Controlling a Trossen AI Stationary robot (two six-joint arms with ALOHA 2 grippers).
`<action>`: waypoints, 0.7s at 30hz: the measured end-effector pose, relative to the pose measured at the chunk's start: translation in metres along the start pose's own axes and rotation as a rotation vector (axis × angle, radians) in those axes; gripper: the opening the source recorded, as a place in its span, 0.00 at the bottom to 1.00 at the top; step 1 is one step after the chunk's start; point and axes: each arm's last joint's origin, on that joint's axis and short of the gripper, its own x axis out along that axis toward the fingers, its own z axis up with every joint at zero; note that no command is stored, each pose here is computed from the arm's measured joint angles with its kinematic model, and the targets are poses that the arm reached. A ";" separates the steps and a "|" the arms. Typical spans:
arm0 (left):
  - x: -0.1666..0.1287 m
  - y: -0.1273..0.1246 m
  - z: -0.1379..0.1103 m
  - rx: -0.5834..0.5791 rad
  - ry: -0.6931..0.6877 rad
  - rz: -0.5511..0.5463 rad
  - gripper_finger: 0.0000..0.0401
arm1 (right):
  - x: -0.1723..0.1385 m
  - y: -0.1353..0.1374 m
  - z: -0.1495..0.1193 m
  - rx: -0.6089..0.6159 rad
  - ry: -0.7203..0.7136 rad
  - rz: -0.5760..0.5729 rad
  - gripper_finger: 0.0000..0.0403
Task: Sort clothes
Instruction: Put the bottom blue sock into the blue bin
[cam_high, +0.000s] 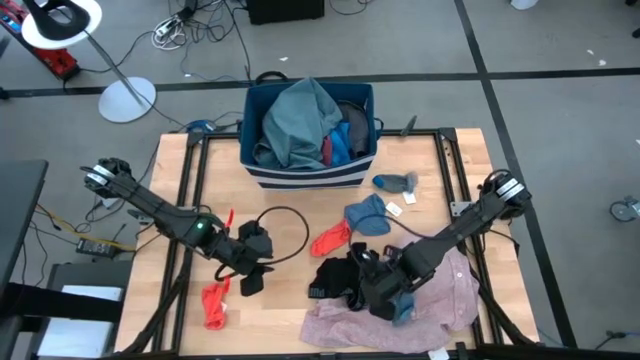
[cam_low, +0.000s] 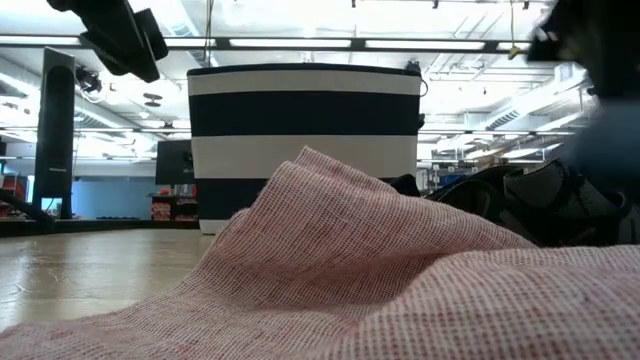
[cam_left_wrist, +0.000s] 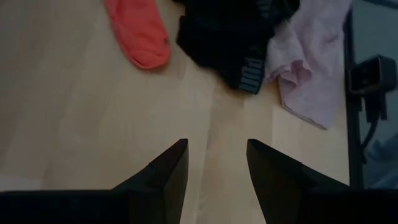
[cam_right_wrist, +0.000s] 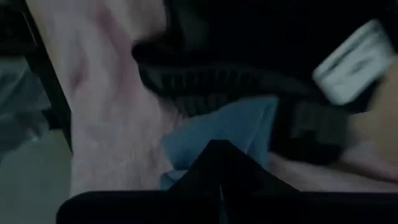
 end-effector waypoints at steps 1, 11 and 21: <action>0.000 0.000 0.000 0.012 0.004 -0.005 0.42 | -0.009 0.000 0.005 -0.002 -0.024 -0.009 0.00; 0.001 0.011 -0.018 0.020 -0.036 -0.044 0.42 | -0.095 -0.017 0.058 -0.001 -0.203 -0.068 0.00; -0.004 0.032 -0.046 -0.007 -0.103 -0.134 0.42 | -0.189 -0.063 0.106 0.042 -0.508 -0.091 0.00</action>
